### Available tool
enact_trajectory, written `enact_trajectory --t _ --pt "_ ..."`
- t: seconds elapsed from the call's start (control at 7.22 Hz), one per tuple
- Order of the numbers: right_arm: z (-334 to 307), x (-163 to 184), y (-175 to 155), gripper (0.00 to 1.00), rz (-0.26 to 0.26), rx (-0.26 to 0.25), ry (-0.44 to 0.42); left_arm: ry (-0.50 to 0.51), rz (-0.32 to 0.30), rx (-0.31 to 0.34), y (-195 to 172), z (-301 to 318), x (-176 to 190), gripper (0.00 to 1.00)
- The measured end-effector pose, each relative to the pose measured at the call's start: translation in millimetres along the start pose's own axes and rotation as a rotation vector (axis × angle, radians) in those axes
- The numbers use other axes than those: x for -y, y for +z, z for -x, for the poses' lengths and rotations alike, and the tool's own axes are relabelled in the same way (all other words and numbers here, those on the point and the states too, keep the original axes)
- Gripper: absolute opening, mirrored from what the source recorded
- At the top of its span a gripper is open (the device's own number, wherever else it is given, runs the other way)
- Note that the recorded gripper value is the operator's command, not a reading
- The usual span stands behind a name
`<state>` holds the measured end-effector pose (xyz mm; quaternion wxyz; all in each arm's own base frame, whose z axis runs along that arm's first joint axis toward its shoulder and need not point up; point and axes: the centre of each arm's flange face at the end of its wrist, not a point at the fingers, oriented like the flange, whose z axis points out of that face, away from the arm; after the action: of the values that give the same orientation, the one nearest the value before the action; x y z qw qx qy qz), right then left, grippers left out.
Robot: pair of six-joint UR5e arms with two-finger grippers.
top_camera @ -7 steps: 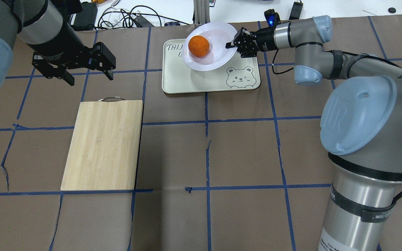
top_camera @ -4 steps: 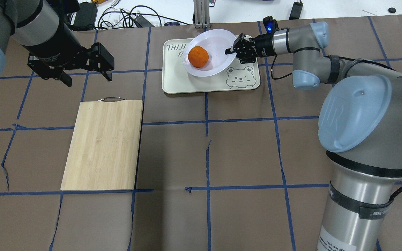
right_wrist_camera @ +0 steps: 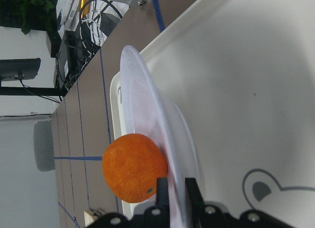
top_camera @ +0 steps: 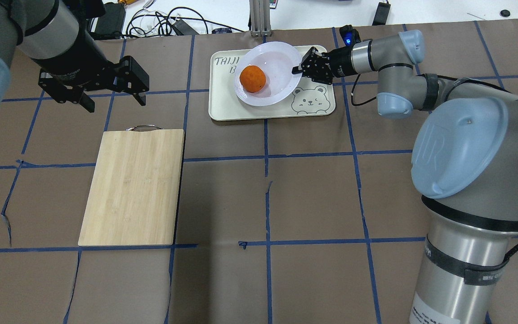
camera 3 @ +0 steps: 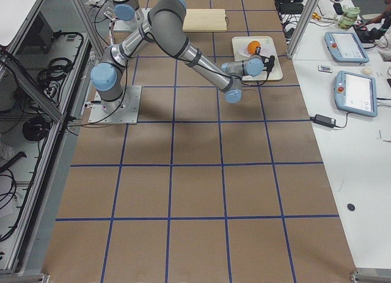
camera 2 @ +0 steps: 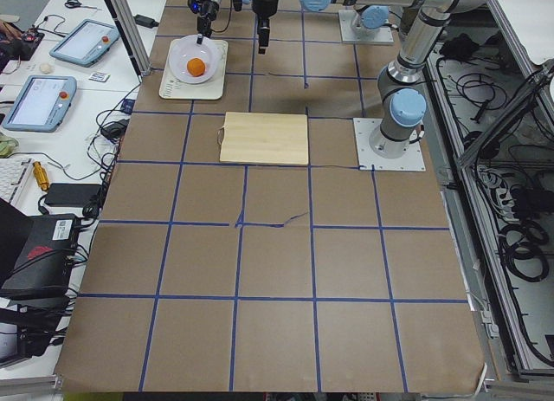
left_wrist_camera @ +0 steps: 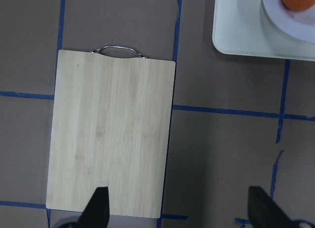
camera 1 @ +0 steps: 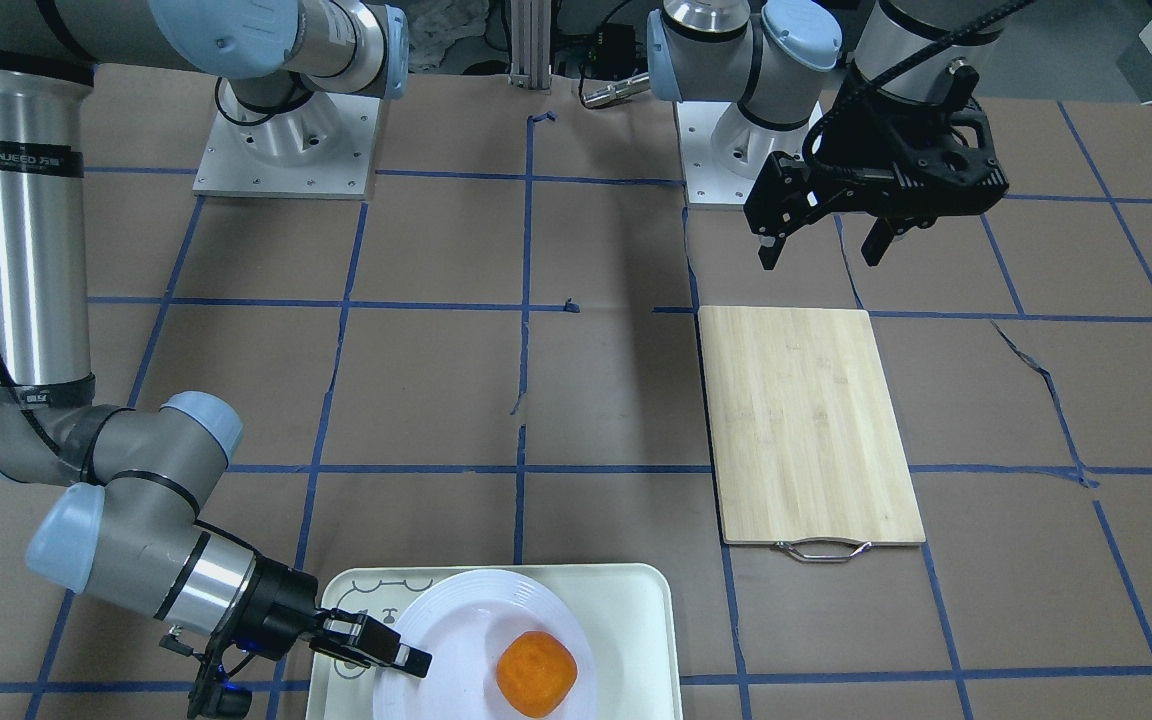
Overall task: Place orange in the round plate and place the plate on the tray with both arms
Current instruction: 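Lower the plate onto the tray with the right gripper, then open the right gripper and withdraw it from the plate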
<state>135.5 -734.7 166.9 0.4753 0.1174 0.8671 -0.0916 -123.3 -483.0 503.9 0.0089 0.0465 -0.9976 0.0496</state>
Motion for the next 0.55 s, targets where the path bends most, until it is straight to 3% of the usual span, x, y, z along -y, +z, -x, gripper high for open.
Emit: enact_trajectory --t 0.28,0.55 --pt "1 0 -4 1.0 -0.02 -0.044 -0.003 0.002 -0.008 -0.002 -5 -1 -2 1.0" --pt "17 6 -24 1.0 -0.083 -0.149 -0.045 -0.004 -0.01 -0.003 -4 1 2 1.0"
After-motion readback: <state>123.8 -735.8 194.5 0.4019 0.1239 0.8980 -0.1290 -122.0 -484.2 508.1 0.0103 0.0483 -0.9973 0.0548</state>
